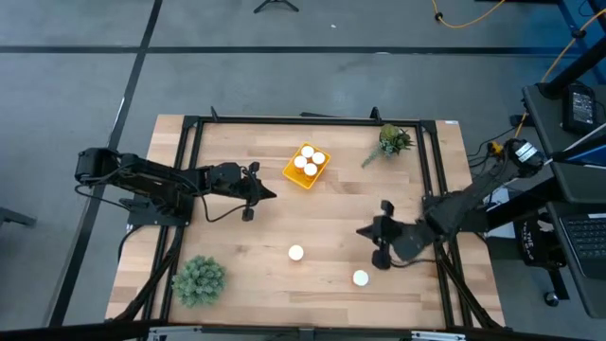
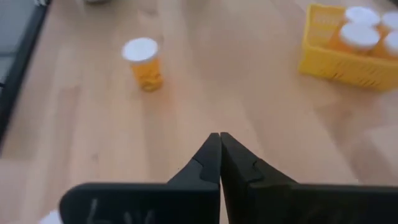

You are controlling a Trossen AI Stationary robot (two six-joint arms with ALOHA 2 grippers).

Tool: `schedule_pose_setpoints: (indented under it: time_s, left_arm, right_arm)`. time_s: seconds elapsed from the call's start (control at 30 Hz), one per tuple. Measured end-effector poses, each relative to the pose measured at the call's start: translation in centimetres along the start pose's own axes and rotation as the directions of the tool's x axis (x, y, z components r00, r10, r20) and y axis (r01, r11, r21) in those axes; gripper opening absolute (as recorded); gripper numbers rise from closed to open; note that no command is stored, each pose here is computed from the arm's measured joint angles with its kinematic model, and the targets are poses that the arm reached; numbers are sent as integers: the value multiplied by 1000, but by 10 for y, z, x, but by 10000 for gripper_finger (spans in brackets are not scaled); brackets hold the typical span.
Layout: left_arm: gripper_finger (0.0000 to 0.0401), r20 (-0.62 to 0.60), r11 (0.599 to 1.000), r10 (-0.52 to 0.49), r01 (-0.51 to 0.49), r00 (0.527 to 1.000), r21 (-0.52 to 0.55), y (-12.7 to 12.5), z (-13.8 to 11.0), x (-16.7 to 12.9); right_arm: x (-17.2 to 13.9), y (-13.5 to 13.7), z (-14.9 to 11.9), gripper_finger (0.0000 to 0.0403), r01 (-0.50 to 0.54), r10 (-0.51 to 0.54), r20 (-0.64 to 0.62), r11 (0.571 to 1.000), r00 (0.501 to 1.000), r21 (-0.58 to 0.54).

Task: Pick and place pill bottles into a basket
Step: Put the bottom pill bottle into the bin

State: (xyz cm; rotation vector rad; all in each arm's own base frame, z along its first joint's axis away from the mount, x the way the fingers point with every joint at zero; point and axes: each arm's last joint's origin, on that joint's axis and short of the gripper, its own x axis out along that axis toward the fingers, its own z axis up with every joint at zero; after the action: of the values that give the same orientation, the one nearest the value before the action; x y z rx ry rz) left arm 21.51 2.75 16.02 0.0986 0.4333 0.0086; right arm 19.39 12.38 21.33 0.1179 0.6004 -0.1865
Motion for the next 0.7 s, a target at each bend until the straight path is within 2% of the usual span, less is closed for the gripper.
schedule_pose_setpoints:
  time_s: [0.23, 0.47, 0.57, 0.63, 0.7]
  left_arm:
    - [3, 3, 1000, 12, -12, 1000, -11, 0, 0, 0]
    - [5, 5, 998, 13, -13, 1000, -60, 0, 1, 0]
    - [2, 7, 998, 14, -13, 1000, -58, 0, 1, 0]
    - [2, 11, 999, 13, -13, 1000, -47, 0, 1, 0]
    - [3, 11, 999, 13, -13, 1000, -45, 0, 1, 0]
  right_arm:
    - [-22, 20, -15, 1, -26, 25, 9, 995, 1000, 93]
    - [-33, 55, -4, 0, 47, -36, -179, 997, 983, 54]
    - [-39, 77, -11, 0, 41, -30, -182, 998, 983, 55]
    - [-45, 87, -21, 0, 44, -28, -165, 995, 986, 91]
    - [-50, 96, -31, 0, 47, -16, -154, 979, 988, 199]
